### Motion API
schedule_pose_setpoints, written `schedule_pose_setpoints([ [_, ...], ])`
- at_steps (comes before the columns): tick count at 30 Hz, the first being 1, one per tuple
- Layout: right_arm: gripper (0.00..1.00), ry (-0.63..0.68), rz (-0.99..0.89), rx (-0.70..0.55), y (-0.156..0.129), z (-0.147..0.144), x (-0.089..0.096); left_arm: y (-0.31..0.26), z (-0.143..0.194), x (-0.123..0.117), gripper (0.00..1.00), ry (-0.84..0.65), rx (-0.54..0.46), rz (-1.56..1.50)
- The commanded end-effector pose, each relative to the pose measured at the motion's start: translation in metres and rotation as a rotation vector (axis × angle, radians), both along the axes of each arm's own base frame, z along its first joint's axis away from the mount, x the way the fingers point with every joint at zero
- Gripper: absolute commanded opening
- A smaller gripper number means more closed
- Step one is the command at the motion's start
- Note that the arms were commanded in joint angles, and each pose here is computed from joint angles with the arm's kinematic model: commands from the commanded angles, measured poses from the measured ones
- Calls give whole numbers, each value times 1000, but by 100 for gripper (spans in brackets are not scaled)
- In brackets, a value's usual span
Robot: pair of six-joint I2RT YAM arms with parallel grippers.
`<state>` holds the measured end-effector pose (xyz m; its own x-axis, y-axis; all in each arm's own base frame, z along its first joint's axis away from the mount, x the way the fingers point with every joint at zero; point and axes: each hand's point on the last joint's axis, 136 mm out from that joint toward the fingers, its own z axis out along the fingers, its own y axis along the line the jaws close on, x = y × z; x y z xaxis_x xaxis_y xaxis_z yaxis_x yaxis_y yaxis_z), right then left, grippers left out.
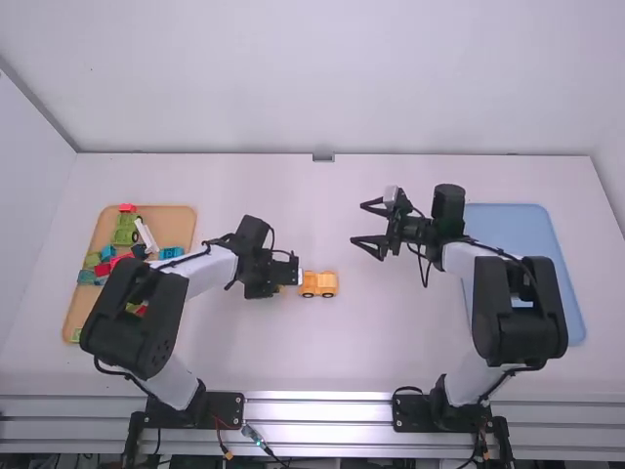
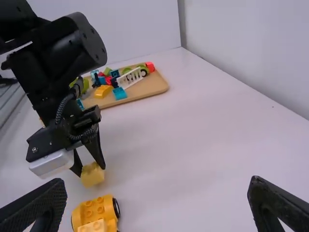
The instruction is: Assemble lego blocks to make yellow taxi
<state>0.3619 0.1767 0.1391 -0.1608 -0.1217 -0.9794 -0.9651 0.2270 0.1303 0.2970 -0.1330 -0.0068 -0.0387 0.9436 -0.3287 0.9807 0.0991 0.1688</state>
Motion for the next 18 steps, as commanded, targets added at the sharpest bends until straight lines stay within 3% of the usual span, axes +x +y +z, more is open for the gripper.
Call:
schedule_pose_setpoints([
  [1,99,3,16,10,1,2,-8,5,-1,-2,13,5,5,18],
  [4,99,9,16,10,1,0,-10,7,-1,-1,23,1,17,34],
  [5,99,12,15,10,0,-1,-10,7,0,4,54,-10,11,60],
  [6,99,13,15,10,0,-1,-10,5,0,5,69,-14,7,63],
  [7,99,13,16,10,1,-1,-10,5,0,6,99,-16,4,68],
  [14,99,12,16,10,1,-1,-10,2,4,12,99,-39,-19,65],
  [18,99,13,15,10,0,-1,-10,-7,15,18,99,-48,-164,34],
])
